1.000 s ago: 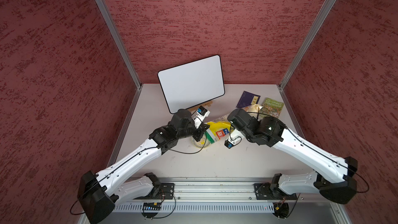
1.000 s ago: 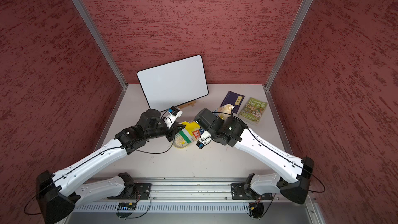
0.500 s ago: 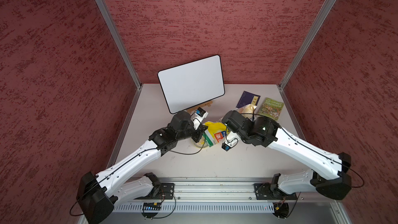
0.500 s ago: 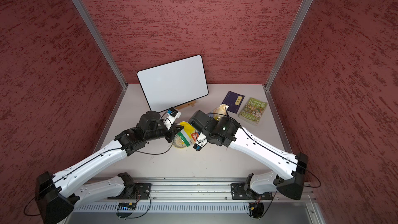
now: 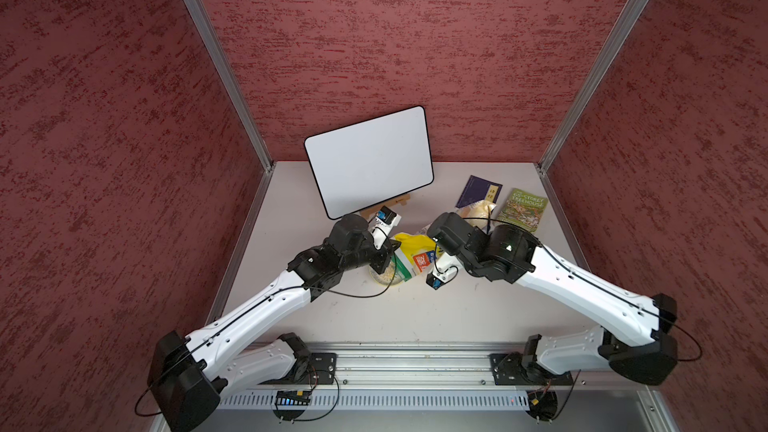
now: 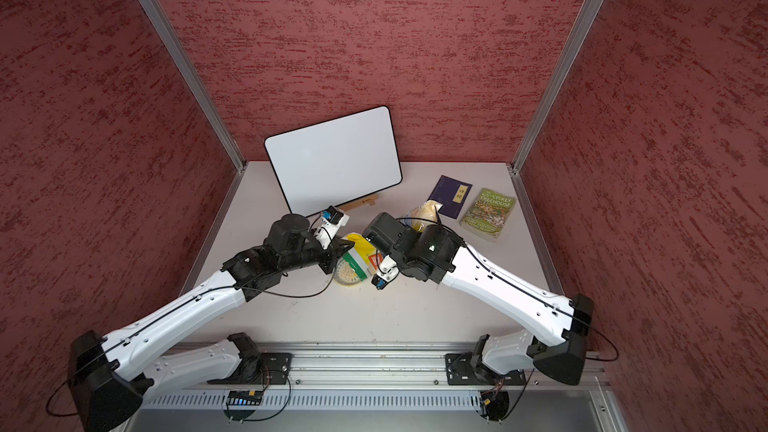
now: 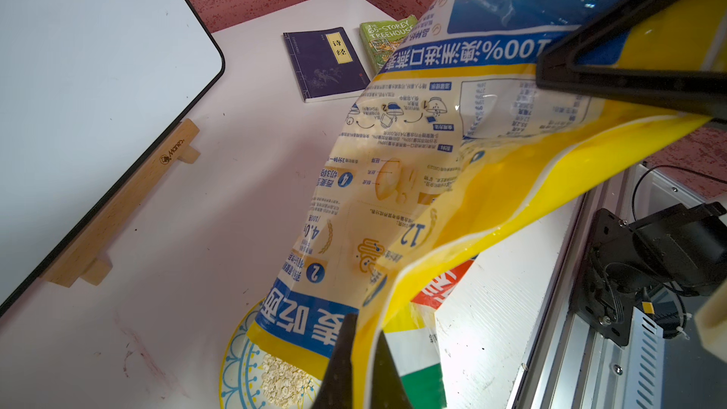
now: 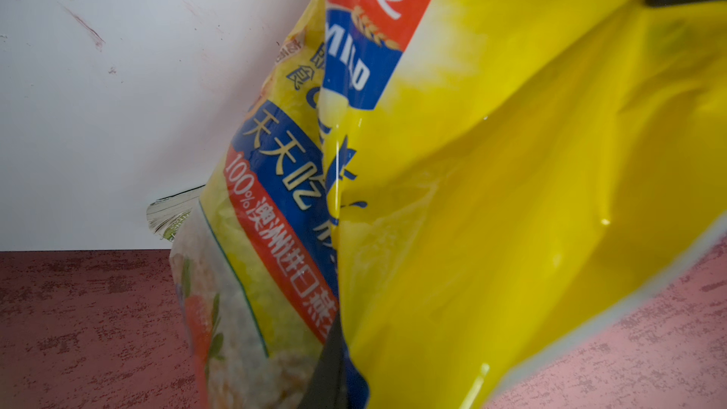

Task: Pour the oats into the breakfast bowl
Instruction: Pour the oats into the bowl.

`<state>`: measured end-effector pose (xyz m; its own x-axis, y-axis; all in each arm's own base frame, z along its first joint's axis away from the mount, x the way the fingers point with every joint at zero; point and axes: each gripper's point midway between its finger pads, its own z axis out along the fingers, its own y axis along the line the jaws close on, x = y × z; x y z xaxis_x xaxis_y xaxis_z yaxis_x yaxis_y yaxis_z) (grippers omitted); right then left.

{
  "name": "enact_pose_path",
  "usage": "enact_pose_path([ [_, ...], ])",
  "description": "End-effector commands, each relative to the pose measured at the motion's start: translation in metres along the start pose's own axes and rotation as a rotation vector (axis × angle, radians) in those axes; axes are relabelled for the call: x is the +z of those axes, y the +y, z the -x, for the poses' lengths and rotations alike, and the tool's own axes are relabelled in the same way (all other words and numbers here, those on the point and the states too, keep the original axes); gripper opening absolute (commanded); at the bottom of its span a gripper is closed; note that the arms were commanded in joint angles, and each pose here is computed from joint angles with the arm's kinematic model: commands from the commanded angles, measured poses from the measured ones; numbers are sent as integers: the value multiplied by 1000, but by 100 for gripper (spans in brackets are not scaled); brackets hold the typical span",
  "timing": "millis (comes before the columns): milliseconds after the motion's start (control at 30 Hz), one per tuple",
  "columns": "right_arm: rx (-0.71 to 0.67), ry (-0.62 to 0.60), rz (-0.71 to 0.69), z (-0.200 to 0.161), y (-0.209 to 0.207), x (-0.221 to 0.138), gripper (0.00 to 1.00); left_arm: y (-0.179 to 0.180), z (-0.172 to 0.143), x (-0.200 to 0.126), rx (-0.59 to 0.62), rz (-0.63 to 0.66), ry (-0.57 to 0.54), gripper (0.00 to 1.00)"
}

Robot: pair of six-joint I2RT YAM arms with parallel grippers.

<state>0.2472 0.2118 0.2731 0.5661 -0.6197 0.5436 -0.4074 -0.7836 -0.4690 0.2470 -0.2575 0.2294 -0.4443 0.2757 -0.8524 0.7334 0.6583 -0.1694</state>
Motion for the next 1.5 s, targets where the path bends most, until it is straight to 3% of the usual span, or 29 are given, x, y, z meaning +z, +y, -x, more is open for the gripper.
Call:
enact_pose_path([
  [0, 146, 95, -83, -22, -15, -9, 0, 13, -4, 1, -18, 63, -11, 0],
  [433, 162, 156, -141, -56, -26, -28, 0, 21, -5, 4, -56, 69, -24, 0],
  [667, 255, 68, -110, -40, -12, -21, 0, 12, 11, -2, -43, 30, -48, 0],
  [833, 272, 88, -110, -53, -7, -24, 0, 4, 17, -5, -27, -9, -55, 0],
  [1233, 234, 105, -55, -48, 9, -16, 0, -5, 6, 7, -40, -52, -31, 0],
  [1467, 195, 96, -46, -37, 9, -12, 0, -3, 17, -6, -51, -41, -104, 0],
])
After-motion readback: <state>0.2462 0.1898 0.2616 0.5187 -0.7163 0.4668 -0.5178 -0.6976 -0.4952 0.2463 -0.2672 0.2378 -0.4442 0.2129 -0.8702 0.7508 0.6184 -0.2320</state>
